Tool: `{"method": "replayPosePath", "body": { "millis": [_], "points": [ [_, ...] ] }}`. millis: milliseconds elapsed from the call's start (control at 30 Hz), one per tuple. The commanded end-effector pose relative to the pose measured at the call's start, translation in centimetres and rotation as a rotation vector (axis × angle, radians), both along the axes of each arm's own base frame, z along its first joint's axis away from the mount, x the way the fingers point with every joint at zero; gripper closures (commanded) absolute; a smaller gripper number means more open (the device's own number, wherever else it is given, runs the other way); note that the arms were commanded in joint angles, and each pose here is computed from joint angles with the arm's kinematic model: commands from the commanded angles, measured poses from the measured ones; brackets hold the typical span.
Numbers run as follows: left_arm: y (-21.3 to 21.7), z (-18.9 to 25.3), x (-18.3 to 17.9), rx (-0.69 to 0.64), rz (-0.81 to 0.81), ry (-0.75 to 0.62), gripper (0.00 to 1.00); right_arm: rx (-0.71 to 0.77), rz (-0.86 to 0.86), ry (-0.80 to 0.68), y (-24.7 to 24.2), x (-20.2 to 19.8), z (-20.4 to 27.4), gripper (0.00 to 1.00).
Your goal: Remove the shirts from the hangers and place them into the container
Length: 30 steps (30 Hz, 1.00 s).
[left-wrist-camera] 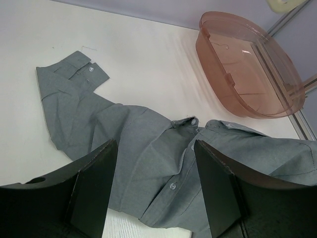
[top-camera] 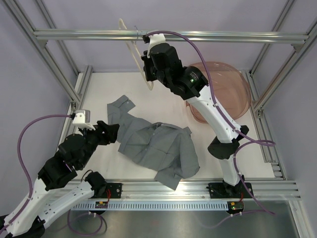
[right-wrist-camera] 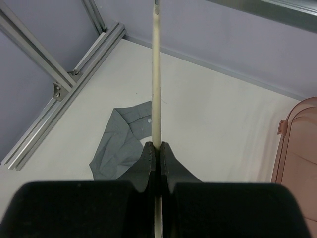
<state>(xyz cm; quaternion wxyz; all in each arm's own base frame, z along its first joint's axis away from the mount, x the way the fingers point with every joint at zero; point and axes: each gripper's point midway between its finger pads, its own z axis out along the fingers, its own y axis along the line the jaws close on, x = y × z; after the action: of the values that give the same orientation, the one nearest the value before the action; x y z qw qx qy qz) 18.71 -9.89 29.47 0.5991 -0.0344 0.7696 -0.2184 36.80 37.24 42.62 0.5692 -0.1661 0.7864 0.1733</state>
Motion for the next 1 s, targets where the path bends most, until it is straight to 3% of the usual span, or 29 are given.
{"method": "replayPosePath", "body": {
  "millis": [0, 767, 867, 967],
  "points": [
    [-0.5, 1.6, 0.2, -0.023, -0.021, -0.038, 0.32, 0.080, -0.040, -0.095, -0.8, 1.2, 3.6, 1.00],
    [-0.6, 1.1, -0.1, -0.032, -0.029, -0.033, 0.32, 0.071, -0.078, -0.036, 0.1, 2.7, 0.6, 1.00],
    [-0.4, 0.9, -0.2, -0.031, -0.027, -0.030, 0.32, 0.076, -0.070, -0.027, 0.5, 2.7, 0.2, 0.85],
    [-0.2, 0.6, -0.3, -0.030, -0.020, -0.027, 0.32, 0.074, -0.051, -0.018, 1.1, 2.7, -0.3, 0.80]
  ]
}}
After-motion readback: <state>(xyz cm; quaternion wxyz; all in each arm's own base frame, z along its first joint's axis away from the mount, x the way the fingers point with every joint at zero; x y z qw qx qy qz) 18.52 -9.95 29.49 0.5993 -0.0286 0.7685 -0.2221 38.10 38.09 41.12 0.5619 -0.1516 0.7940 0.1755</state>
